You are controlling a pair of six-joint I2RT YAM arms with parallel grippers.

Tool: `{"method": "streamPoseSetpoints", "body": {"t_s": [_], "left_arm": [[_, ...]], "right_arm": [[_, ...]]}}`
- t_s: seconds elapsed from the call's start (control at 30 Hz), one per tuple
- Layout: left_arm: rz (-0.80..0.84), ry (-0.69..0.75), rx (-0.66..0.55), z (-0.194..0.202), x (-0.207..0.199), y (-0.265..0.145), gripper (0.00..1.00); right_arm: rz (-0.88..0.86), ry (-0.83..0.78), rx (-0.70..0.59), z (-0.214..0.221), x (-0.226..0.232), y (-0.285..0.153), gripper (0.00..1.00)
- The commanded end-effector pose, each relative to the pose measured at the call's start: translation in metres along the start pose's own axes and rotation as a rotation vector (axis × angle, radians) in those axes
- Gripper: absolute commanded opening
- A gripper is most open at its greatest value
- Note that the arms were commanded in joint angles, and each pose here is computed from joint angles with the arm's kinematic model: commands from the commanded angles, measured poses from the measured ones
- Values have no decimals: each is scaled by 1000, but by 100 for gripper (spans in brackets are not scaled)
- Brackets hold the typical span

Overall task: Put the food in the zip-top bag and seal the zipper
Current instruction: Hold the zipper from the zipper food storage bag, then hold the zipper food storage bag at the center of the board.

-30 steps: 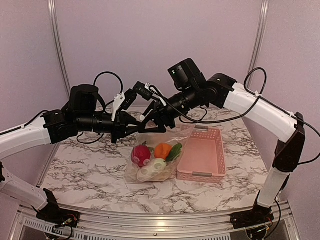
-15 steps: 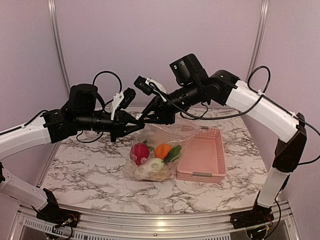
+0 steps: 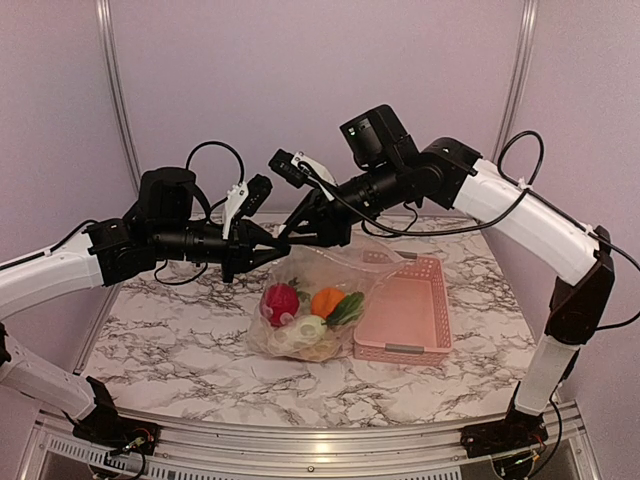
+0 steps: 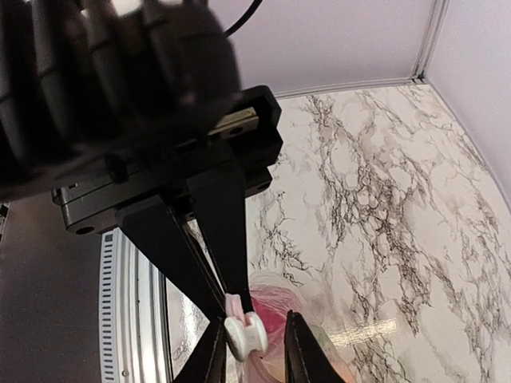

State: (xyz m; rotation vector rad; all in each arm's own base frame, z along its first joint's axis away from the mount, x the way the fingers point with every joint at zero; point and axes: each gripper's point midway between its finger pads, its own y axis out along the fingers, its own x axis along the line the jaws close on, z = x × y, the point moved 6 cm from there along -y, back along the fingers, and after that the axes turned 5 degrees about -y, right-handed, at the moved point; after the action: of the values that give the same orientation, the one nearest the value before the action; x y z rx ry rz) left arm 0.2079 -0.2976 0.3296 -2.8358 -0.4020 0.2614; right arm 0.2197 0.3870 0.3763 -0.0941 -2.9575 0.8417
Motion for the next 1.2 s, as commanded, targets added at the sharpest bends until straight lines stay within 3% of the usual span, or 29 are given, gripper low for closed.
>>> {"method": "streamPoseSetpoints", "body": {"t_s": [0.0,0.13,0.5,0.83,1.0,1.17], "left_arm": [[2,22,-34,-6,1,0,1],[-5,22,-33,-5,2,0,1],[-18,20,-42,-6,3,-3,2],[-28,11,-44,-6,3,-5,2],[-32,-9,-50,-8,4,-4,19],[-18,4,-90,-19,4,-3,18]], "right_arm": [[-18,23,-21,-11,5,-6,23],[-17,30,-40,-17,5,-10,29],[-14,51,-17,-11,3,-6,27],[11,30,4,-8,3,-11,13],[25,22,-2,-11,3,-15,11],[33,16,-7,-14,4,-19,10]]}}
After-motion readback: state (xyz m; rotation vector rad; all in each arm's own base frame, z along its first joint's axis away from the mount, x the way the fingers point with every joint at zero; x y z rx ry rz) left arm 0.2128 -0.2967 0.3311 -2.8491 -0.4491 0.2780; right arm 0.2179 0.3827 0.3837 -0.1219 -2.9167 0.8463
